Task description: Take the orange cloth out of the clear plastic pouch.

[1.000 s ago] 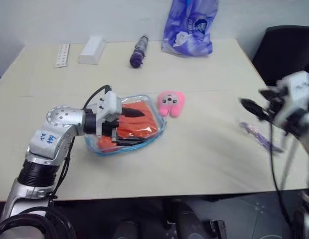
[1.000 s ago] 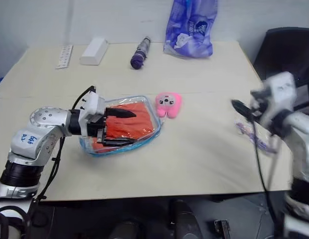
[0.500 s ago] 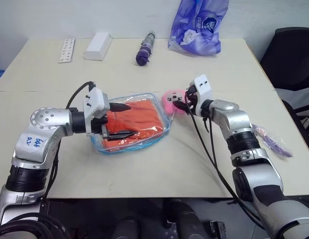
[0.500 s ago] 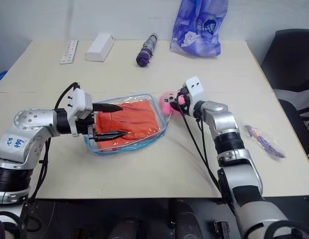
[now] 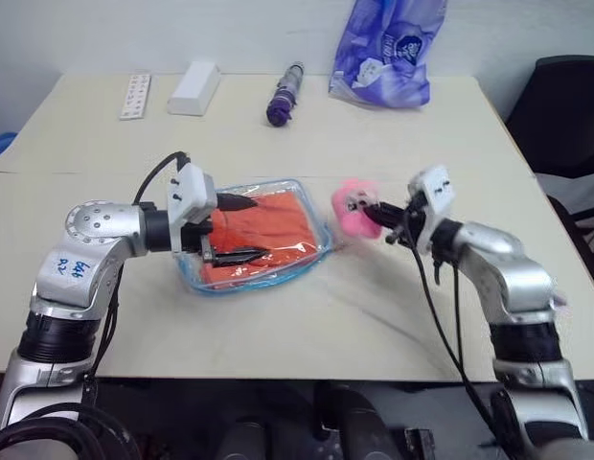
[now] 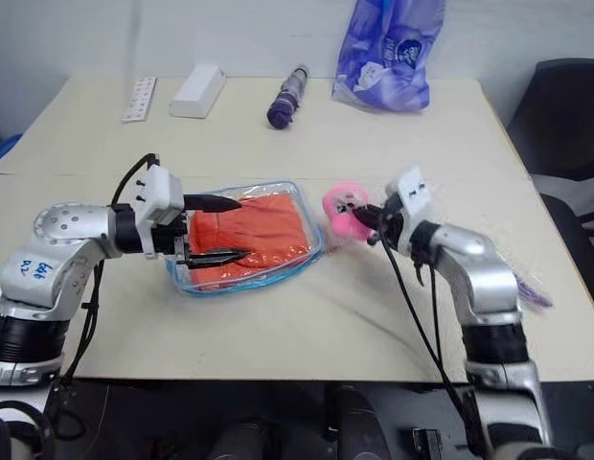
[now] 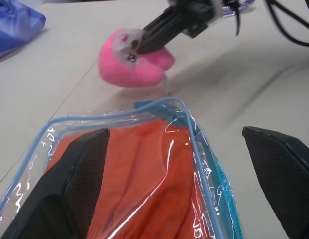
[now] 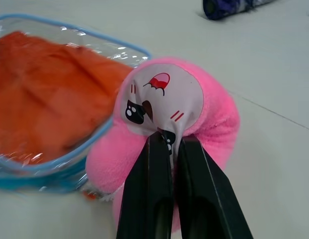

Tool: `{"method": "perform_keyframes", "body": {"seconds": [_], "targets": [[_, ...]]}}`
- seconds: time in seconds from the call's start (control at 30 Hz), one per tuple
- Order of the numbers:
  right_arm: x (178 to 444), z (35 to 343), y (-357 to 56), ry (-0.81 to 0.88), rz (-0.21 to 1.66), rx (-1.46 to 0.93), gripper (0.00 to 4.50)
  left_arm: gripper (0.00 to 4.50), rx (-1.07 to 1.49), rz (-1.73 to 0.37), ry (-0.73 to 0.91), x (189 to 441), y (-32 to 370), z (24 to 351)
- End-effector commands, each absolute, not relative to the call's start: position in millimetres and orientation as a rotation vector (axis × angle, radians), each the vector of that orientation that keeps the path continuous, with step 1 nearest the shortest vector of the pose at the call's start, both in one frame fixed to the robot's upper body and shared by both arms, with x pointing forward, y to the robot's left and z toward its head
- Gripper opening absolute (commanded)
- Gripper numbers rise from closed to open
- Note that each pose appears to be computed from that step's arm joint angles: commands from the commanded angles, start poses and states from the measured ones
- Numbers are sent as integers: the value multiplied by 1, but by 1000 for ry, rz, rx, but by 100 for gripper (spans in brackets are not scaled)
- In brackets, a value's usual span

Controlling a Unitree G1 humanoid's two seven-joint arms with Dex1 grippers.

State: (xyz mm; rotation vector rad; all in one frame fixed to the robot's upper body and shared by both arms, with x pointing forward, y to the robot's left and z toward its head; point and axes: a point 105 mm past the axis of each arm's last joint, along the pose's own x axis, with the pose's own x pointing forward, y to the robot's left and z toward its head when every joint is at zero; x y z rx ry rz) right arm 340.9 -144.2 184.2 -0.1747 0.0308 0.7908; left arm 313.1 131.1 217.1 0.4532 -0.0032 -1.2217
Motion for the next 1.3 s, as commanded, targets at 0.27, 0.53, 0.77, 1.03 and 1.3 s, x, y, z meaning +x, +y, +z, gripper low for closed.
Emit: {"method": "perform_keyframes", "body": {"seconds": [0.27,0.53,0.77,1.03,1.3], "targets": [[264,155,-81,-21,1125,-450,3,450,489,-1371,-42,317,104,221],[284,142,-48,-59,1192,-536,3,450,483,-1424,-12,311,100,214],[267,130,-48,-91,1298,-690,3,450,621,-1518,141,295,96,160],[270,132,-54,-118,1303,-729,149,450,650,-1552,150,297,82,143],[268,143,-65,-153,1301,-870,353,450,645,-1579,154,291,82,139]]}}
